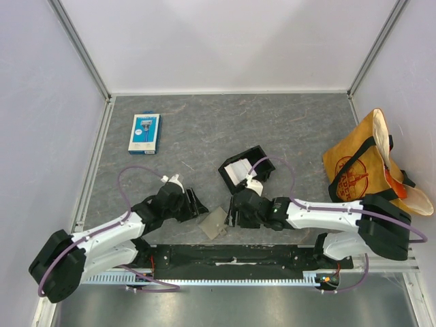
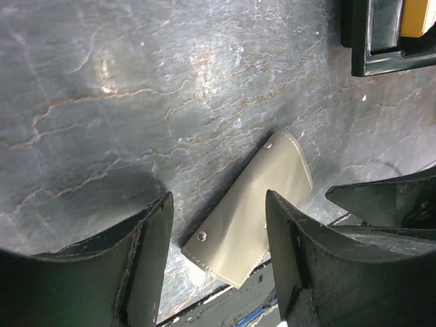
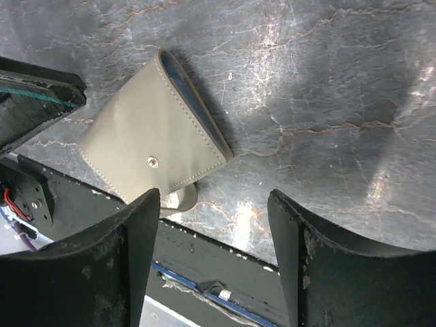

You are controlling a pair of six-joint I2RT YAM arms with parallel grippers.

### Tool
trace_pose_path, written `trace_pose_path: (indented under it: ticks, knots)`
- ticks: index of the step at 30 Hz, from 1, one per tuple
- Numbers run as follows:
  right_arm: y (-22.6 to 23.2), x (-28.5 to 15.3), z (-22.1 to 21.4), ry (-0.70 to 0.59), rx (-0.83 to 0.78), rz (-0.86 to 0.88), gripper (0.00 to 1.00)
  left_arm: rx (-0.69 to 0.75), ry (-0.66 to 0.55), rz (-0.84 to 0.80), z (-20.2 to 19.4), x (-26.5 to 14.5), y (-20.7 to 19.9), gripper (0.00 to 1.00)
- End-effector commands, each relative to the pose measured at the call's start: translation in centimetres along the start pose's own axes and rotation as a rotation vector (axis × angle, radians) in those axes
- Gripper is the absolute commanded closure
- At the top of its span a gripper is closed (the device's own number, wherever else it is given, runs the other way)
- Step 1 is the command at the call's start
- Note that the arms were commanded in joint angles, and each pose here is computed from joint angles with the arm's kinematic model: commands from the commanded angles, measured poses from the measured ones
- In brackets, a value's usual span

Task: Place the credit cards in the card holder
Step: Open the card holder at the center of the board.

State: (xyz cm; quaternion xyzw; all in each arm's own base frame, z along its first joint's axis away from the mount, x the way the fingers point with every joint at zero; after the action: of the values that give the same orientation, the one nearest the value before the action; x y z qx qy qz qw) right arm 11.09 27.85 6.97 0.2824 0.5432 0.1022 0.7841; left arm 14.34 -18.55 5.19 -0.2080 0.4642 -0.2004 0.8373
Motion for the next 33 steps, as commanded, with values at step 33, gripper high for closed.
trace_pose_path:
  ticks: [33]
  knots:
    - [3.9, 0.0, 3.6, 0.007, -0.139, 0.106, 0.31, 0.099, 0.018, -0.078, -0.4, -2.6, -1.9, 0.48]
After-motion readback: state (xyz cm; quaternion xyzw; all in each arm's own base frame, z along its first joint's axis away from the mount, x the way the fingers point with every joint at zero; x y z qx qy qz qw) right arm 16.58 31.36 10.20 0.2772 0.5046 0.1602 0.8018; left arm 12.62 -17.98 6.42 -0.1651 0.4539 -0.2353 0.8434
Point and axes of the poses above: each gripper's point midway between its finger pads, its own x axis out along the fingers, its own y axis along the line the jaws close on, z = x × y, the point moved 3 cm from there along -x, back along the fingers, and after that the axes turned 15 degrees about x, right-handed, at the moved point
